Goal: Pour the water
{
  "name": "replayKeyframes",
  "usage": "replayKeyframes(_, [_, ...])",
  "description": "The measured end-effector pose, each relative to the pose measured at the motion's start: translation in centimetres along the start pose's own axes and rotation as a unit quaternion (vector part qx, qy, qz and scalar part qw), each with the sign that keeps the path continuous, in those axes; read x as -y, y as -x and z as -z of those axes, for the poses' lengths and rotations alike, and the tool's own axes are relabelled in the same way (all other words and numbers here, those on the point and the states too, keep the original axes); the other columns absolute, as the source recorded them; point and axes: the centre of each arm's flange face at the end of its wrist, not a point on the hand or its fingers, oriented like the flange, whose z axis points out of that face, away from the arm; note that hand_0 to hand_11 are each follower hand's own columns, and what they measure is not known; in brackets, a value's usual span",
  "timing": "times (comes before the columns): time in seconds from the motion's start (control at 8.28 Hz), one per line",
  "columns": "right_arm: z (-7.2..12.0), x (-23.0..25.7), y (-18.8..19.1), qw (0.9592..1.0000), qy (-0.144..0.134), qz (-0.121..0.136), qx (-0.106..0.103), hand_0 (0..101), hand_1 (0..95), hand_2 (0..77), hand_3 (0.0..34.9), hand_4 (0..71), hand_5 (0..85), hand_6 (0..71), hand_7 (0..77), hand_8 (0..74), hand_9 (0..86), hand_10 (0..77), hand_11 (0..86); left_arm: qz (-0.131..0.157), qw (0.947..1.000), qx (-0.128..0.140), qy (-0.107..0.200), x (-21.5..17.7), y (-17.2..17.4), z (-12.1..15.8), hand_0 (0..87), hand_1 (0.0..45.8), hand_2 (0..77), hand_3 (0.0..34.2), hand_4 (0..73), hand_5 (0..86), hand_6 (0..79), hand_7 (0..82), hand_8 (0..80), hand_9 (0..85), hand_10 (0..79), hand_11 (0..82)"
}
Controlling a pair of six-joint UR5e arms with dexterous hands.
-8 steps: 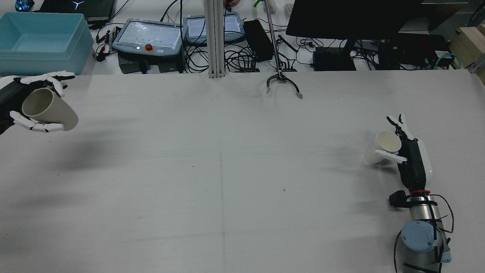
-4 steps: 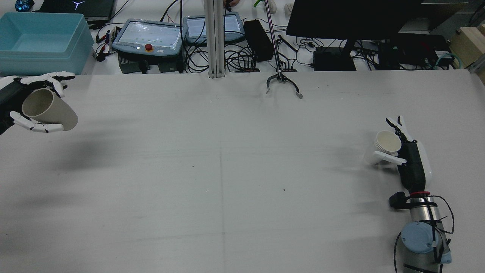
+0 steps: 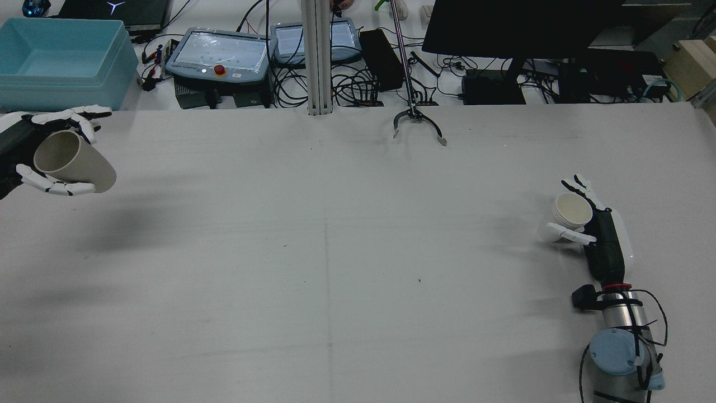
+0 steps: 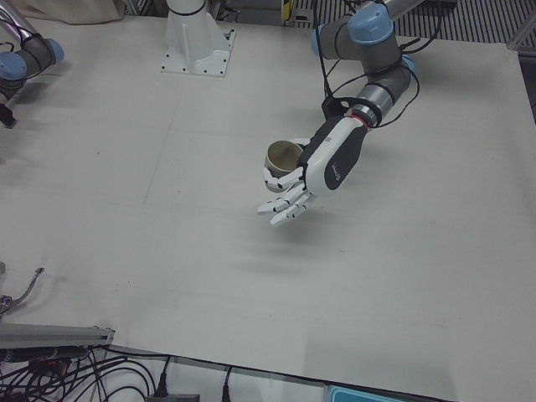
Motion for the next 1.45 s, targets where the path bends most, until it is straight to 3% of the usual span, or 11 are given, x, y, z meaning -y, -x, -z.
replayKeyframes(0.12, [0.0, 0.1, -0.1, 1.0000, 0.000, 0.002, -0.001, 53, 18.5, 6.5, 0.5, 14.7, 12.5, 4.9, 13.6, 0.5, 0.5, 0.5, 0.5, 0.000, 1.0000, 0.000, 0.000, 0.0, 0.0, 0.0, 76.1, 22.9, 27.8, 0.0, 36.5, 49.6, 13.1, 20.7, 7.1, 9.8, 8.2, 15.3])
replayKeyframes(0.24, [0.1, 0.2, -0.2, 1.0000, 0.000, 0.003, -0.002, 55, 19.1, 9.8, 1.1, 26.2, 19.6, 11.4, 21.8, 0.0, 0.5, 0.5, 0.5, 0.000, 1.0000, 0.000, 0.001, -0.1, 0.0, 0.0, 75.1, 22.9, 27.8, 0.0, 36.5, 49.6, 13.1, 20.7, 7.1, 9.8, 8.2, 15.3])
replayKeyframes(0.36, [0.1, 0.2, -0.2, 1.0000, 0.000, 0.004, -0.003, 55, 19.1, 9.8, 1.1, 26.2, 19.6, 11.4, 21.8, 0.0, 0.5, 0.5, 0.5, 0.000, 1.0000, -0.001, 0.001, -0.1, 0.0, 0.0, 74.7, 22.9, 27.8, 0.0, 36.5, 49.6, 13.1, 20.7, 7.1, 9.8, 8.2, 15.3])
replayKeyframes(0.48, [0.1, 0.2, -0.3, 1.0000, 0.000, 0.005, -0.003, 55, 18.5, 10.4, 1.0, 29.5, 22.9, 26.7, 43.1, 8.7, 15.8, 9.8, 14.7, 0.000, 1.0000, -0.001, 0.001, -0.1, -0.1, 0.0, 74.6, 22.9, 27.8, 0.0, 36.5, 49.6, 13.1, 20.7, 7.1, 9.8, 8.2, 15.3])
replayKeyframes(0.6, [0.1, 0.1, -0.4, 1.0000, 0.000, 0.004, -0.003, 55, 16.9, 13.1, 0.8, 32.7, 28.9, 35.5, 52.4, 18.5, 26.7, 17.5, 26.2, 0.000, 1.0000, -0.002, 0.002, -0.2, -0.2, 0.0, 74.6, 22.4, 27.8, 0.0, 36.5, 49.6, 13.1, 20.7, 7.1, 9.8, 8.2, 15.3])
replayKeyframes(0.72, [-0.1, -0.1, -0.4, 1.0000, 0.000, 0.002, -0.002, 55, 9.8, 19.6, 0.7, 35.5, 35.5, 42.5, 57.8, 28.4, 36.5, 20.2, 31.6, 0.001, 1.0000, -0.002, 0.003, -0.3, -0.2, 0.0, 74.6, 22.4, 27.8, 0.0, 36.5, 49.6, 13.1, 20.7, 7.1, 9.8, 8.2, 15.3])
replayKeyframes(0.85, [-0.4, -0.3, -0.1, 1.0000, 0.000, -0.002, 0.001, 56, 8.2, 13.6, 0.7, 36.5, 39.3, 45.8, 61.1, 36.0, 45.8, 28.4, 40.4, 0.001, 1.0000, -0.003, 0.004, -0.4, -0.3, 0.0, 75.0, 22.4, 27.8, 0.0, 36.5, 49.6, 13.6, 20.7, 7.1, 9.8, 7.6, 15.3])
replayKeyframes(0.97, [-1.6, -0.4, 0.6, 1.0000, 0.001, -0.005, 0.001, 55, 8.7, 13.1, 0.6, 37.1, 42.0, 47.5, 62.2, 42.0, 56.2, 29.5, 43.6, 0.002, 1.0000, -0.004, 0.007, -0.7, -0.5, 0.0, 75.8, 22.4, 27.8, 0.0, 36.5, 49.6, 13.1, 20.7, 7.1, 9.8, 8.2, 15.3])
replayKeyframes(1.09, [-3.1, -0.8, 1.7, 0.9999, 0.002, -0.011, 0.000, 56, 8.7, 16.9, 0.4, 37.1, 43.6, 49.1, 62.2, 42.0, 57.8, 30.5, 44.2, 0.002, 0.9999, -0.007, 0.012, -1.2, -0.8, 0.0, 76.8, 22.4, 27.8, 0.0, 36.5, 49.6, 14.2, 20.7, 7.1, 9.8, 8.2, 15.3])
replayKeyframes(1.21, [-4.4, -1.8, 3.0, 0.9998, 0.004, -0.019, 0.003, 56, 8.7, 16.9, 0.4, 34.9, 46.4, 49.1, 62.7, 39.8, 54.0, 27.3, 40.9, 0.004, 0.9997, -0.009, 0.022, -2.3, -1.2, -0.7, 78.6, 22.4, 27.8, 0.0, 36.5, 49.6, 14.2, 20.7, 7.1, 9.8, 8.2, 15.3])
replayKeyframes(1.45, [-5.7, -4.4, 4.5, 0.9993, 0.011, -0.035, 0.011, 56, 8.7, 16.9, 0.1, 32.7, 48.0, 49.6, 62.7, 36.0, 51.8, 25.1, 36.5, 0.009, 0.9981, 0.004, 0.061, -7.8, -1.6, -5.6, 79.5, 22.4, 27.8, 0.0, 36.5, 49.6, 15.3, 23.5, 7.1, 10.4, 8.2, 15.3])
